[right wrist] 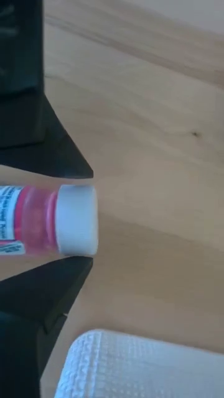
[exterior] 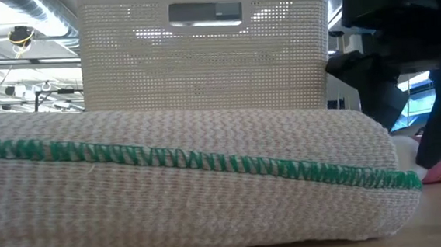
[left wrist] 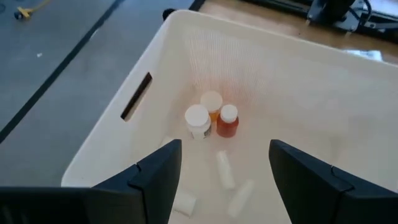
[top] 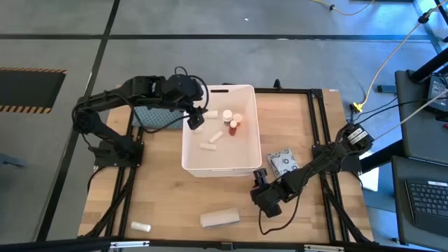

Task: Pick & place medical supplies in basket/bin
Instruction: Put the pink medicine bottle into the white bin

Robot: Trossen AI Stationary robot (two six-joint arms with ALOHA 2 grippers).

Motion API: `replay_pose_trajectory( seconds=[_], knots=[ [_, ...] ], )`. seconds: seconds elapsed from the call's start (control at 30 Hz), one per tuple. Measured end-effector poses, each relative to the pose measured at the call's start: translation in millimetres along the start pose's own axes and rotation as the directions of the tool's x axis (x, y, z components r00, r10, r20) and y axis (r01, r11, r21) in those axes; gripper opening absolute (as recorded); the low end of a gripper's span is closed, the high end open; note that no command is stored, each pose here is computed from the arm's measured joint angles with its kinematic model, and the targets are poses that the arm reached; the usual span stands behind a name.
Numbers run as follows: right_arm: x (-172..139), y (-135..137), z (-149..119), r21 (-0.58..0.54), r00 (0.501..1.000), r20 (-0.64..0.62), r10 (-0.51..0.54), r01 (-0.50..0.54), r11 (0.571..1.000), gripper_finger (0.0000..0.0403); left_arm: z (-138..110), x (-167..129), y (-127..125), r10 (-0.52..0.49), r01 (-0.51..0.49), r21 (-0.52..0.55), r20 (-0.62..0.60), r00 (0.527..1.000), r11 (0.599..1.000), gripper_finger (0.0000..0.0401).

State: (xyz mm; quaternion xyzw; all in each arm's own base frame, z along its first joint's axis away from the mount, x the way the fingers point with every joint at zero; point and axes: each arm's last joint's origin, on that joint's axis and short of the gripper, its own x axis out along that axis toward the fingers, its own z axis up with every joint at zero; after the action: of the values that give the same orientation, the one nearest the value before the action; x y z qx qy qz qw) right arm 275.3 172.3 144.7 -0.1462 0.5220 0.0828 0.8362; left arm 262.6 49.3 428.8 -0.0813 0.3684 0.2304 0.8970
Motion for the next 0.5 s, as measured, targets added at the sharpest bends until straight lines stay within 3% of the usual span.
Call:
replay_pose_trajectory(
  seconds=[0.3, 0.5],
  knots=[
    [13.9, 3.9, -4.3, -0.003, 0.999, -0.049, 0.021, -0.021, 1.000, 0.0205, -0.1, 6.7, -2.1, -0.005, 0.006, 0.006, -0.026, 1.000, 1.000, 0.0235],
    [12.2, 5.2, 3.0, 0.002, 0.999, -0.029, 0.030, -0.030, 1.000, 0.0169, -0.2, 3.8, -1.2, -0.005, 0.005, 0.004, -0.019, 1.000, 1.000, 0.0235]
  ],
)
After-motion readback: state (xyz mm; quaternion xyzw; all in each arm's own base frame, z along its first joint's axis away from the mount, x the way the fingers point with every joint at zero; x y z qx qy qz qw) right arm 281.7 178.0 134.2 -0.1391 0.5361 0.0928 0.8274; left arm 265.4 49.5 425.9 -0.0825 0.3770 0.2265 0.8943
